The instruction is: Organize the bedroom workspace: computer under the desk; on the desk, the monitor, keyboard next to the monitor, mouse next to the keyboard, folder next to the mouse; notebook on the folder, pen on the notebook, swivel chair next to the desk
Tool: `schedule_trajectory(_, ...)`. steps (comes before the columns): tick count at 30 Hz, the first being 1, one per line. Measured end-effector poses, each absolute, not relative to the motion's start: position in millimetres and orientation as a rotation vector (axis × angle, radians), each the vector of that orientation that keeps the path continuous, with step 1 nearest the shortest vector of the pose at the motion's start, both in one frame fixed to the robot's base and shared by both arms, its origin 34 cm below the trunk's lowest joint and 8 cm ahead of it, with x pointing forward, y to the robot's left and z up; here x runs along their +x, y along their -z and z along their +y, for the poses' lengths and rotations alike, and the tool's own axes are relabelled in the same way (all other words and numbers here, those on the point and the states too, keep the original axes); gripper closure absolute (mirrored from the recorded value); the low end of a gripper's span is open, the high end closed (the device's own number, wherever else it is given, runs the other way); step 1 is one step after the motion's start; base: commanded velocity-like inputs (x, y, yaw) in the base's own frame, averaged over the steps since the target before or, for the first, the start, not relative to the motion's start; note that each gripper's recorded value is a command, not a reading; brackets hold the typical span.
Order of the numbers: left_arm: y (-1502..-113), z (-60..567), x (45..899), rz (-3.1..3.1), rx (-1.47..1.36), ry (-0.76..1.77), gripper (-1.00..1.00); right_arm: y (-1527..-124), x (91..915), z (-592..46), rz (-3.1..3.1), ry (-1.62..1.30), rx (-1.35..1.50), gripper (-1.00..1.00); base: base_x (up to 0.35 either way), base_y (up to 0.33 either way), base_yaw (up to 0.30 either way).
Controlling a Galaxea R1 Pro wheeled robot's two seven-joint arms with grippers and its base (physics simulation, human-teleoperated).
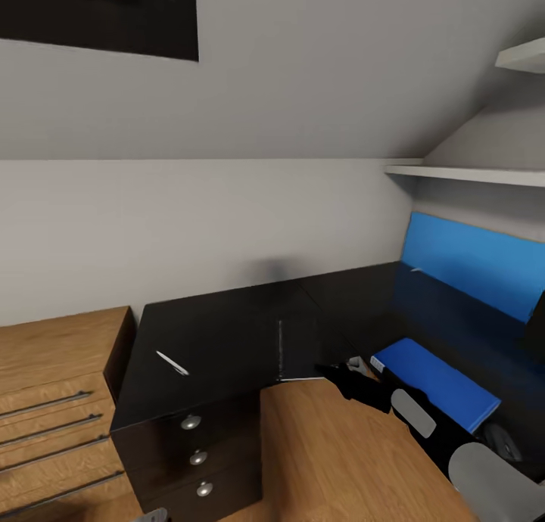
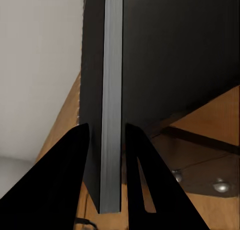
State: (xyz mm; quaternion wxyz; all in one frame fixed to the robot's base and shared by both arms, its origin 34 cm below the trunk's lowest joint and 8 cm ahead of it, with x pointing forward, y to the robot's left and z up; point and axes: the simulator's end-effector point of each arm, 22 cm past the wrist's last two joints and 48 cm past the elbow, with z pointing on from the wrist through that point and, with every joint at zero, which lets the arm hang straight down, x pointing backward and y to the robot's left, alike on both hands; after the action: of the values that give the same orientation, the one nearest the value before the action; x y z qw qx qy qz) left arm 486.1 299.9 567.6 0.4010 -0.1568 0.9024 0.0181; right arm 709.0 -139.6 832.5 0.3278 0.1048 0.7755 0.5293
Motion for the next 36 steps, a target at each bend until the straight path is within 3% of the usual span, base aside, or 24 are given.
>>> schedule_trajectory(16, -568, 299, 486, 2.280, -0.397, -0.046, -1.00, -833, 710, -142, 2.028, -1.380, 0.276, 1.00, -0.093, -0.166, -0.269)
schedule_trajectory(26, -567, 299, 486, 2.281, -0.397, -0.044, -1.00, -832, 711, -150, 2.029, -1.368, 0.280, 1.00, -0.008, -0.033, -0.265)
schedule_trajectory(36, -563, 297, 480, 2.295, -0.397, -0.042, -1.00, -830, 712, -163, 2.035, -1.348, 0.292, 1.00, 0.057, -0.060, -0.056)
